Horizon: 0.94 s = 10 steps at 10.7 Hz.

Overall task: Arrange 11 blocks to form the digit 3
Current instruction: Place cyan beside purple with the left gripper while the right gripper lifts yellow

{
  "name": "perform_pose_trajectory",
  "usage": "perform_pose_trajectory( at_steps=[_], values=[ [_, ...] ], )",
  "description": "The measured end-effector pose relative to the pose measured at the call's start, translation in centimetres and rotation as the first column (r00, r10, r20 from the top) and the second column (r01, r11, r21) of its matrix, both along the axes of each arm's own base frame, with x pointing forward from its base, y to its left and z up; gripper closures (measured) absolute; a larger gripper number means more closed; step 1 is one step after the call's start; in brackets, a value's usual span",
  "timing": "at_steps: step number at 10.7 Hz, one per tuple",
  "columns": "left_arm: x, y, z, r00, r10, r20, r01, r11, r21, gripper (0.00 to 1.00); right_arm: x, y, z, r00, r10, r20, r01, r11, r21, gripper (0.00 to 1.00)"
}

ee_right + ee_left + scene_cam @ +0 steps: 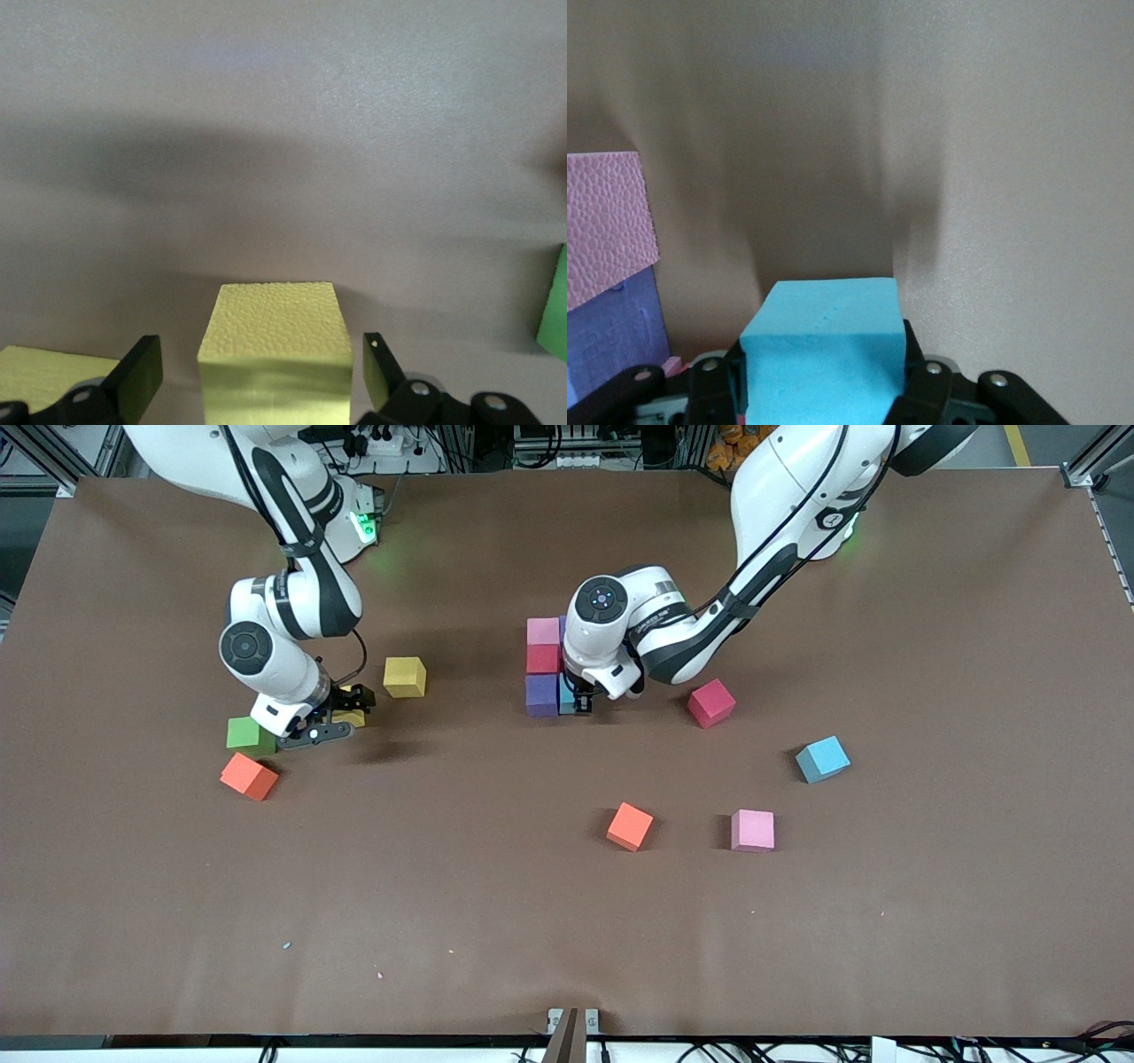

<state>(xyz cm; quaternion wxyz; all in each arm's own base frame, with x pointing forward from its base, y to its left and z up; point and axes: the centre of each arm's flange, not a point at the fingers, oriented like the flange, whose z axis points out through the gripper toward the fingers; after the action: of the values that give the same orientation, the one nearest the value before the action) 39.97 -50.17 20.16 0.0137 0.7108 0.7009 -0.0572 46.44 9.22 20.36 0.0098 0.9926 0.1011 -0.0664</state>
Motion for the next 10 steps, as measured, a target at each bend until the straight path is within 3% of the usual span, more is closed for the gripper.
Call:
perform_pose_trajectory(
  at_steps=[8,10],
  values=[
    [-0.1,-0.5,-0.5,1.000,-0.020,0.015,0.020,1.000,0.010,0.39,-0.4,-0.7,-1.0,1.000,-0.010,-0.022,0.010,1.000,-0.009,0.01],
    [-0.2,-0.9,-0.5,1.000,-0.024,0.018,0.024,1.000,0.008,0.39,-0.6,-0.8,-1.2,1.000,-0.010,-0.025,0.010,1.000,-0.010,0.29]
  ],
)
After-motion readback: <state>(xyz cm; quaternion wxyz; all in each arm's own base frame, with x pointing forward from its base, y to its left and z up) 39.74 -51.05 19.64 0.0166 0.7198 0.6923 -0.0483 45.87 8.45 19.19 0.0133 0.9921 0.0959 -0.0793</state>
